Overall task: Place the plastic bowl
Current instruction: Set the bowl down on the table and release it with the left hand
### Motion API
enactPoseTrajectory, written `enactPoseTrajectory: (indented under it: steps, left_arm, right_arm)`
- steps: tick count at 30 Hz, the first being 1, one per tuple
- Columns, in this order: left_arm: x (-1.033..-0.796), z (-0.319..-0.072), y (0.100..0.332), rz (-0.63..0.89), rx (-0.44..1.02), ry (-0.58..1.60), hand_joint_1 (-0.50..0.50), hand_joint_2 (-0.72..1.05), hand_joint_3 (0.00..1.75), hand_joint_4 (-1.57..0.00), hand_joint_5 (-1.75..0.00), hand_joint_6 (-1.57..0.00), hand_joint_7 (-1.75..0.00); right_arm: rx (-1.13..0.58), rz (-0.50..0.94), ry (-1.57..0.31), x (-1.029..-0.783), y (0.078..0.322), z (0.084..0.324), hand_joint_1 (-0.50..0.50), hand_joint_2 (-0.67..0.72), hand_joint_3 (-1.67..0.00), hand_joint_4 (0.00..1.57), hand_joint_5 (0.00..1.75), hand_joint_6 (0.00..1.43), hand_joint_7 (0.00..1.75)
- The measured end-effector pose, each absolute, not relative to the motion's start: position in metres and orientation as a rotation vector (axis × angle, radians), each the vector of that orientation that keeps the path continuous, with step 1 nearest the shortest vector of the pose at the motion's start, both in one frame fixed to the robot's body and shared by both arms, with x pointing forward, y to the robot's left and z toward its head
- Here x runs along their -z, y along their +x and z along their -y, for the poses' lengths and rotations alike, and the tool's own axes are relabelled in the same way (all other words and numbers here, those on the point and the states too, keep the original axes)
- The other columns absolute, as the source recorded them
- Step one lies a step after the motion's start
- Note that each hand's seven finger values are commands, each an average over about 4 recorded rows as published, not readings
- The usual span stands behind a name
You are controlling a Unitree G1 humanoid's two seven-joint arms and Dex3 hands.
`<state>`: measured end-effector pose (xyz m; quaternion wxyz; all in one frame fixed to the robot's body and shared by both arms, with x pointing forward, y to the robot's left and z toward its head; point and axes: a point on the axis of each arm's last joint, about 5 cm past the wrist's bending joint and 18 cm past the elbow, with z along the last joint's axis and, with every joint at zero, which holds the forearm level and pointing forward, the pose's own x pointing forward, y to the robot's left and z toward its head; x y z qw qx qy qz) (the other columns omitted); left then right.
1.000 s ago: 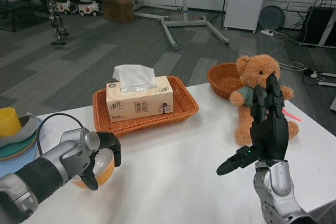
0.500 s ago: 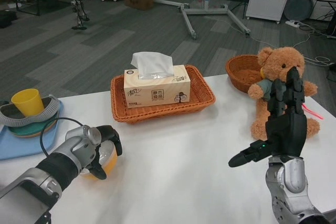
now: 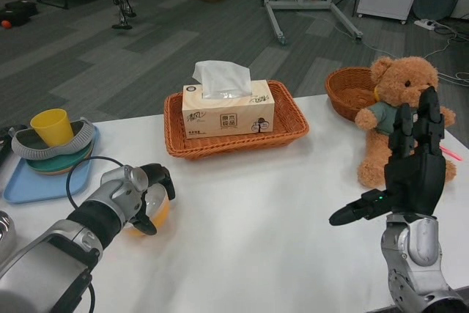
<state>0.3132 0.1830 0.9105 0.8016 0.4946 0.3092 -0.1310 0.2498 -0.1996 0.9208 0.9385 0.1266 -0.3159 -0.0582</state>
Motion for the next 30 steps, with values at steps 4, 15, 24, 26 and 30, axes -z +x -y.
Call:
enactPoseTrajectory:
  steps: [4,15,24,26,30]
  left_arm:
    - [-0.909,-0.183,0.311,-0.660,0.279,1.073,-0.50,1.05,1.53,0.00,-1.59,0.00,-0.65]
    - [-0.908,-0.180,0.304,-0.631,0.267,1.116,-0.50,0.47,0.46,0.00,0.00,0.00,-0.12]
    - [-0.904,-0.178,0.296,-0.611,0.232,1.133,-0.50,-0.33,0.09,0.00,0.00,0.00,-0.07]
    - [-0.907,-0.176,0.295,-0.569,0.205,1.139,-0.50,-0.44,0.07,0.00,0.00,0.00,-0.07]
    - [-0.913,-0.174,0.289,-0.467,0.136,1.147,-0.50,-0.59,0.00,0.00,0.00,0.00,-0.07]
  right_arm:
    - [0.120,0.644,0.258,-0.921,0.250,0.200,-0.42,0.72,0.00,0.11,0.00,0.00,0.00]
    - [0.120,0.642,0.256,-0.920,0.250,0.200,-0.42,0.72,0.00,0.11,0.00,0.00,0.00]
    - [0.120,0.641,0.257,-0.920,0.250,0.200,-0.42,0.72,0.00,0.11,0.00,0.00,0.00]
    - [0.120,0.641,0.257,-0.920,0.250,0.200,-0.42,0.72,0.00,0.11,0.00,0.00,0.00]
    - [0.121,0.639,0.257,-0.919,0.249,0.200,-0.42,0.72,0.00,0.11,0.00,0.00,0.00]
